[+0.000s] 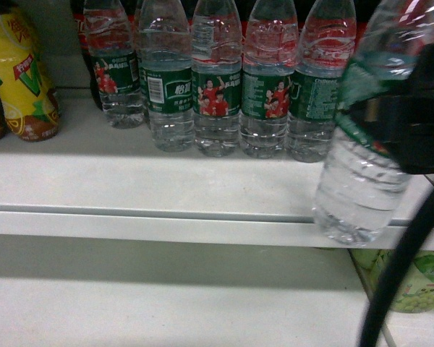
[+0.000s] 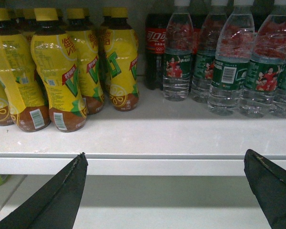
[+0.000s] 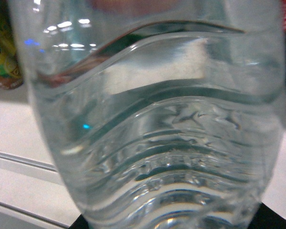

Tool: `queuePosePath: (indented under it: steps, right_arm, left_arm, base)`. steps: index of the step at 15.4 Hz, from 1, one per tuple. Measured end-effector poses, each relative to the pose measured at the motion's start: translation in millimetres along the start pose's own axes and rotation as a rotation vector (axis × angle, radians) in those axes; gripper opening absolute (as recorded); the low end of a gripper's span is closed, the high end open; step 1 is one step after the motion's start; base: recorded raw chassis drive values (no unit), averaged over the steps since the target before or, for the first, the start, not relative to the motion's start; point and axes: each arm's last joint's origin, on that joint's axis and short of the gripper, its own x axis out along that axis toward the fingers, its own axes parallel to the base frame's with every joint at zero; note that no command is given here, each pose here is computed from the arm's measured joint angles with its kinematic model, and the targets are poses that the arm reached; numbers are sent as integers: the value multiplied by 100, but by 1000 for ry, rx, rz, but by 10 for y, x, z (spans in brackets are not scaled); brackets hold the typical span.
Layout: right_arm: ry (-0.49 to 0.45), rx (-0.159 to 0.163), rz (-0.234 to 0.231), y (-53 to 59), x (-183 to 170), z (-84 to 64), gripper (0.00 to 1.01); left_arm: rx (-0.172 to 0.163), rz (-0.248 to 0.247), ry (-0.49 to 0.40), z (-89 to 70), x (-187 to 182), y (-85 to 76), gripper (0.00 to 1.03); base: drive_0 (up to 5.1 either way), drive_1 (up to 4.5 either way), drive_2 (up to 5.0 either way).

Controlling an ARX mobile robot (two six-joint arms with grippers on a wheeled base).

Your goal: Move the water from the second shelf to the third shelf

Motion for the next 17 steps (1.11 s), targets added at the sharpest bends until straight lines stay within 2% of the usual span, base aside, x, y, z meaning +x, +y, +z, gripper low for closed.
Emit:
queuePosePath:
  steps: [2,5,8,9,11,14,17]
  right_arm:
    - [-47,15,-41,-146,-254,27,40]
    - [-75,38,-99,-327,-604,-24,40]
    - [-129,28,-154,-451,-953,2,40]
    - [-155,16,-174,-471,-1068,26,40]
    - [-178,19,-193,-487,-1262,30,40]
    - [-177,1,-190,-441,-1421,-7,40]
    - [-169,4,-186,-427,-1521,-44,40]
  left_arm:
    - [0,0,0,0,0,0,98]
    - [0,0,0,0,0,0,98]
    - [0,0,0,0,0,0,98]
    - [0,0,0,0,0,0,98]
    - [0,0,0,0,0,0,98]
    - [0,0,0,0,0,0,98]
    - [0,0,0,0,0,0,98]
  base:
    - [0,0,0]
    - [0,0,0]
    - [0,0,0]
    - [0,0,0]
    - [0,0,0]
    - [0,0,0]
    - [0,0,0]
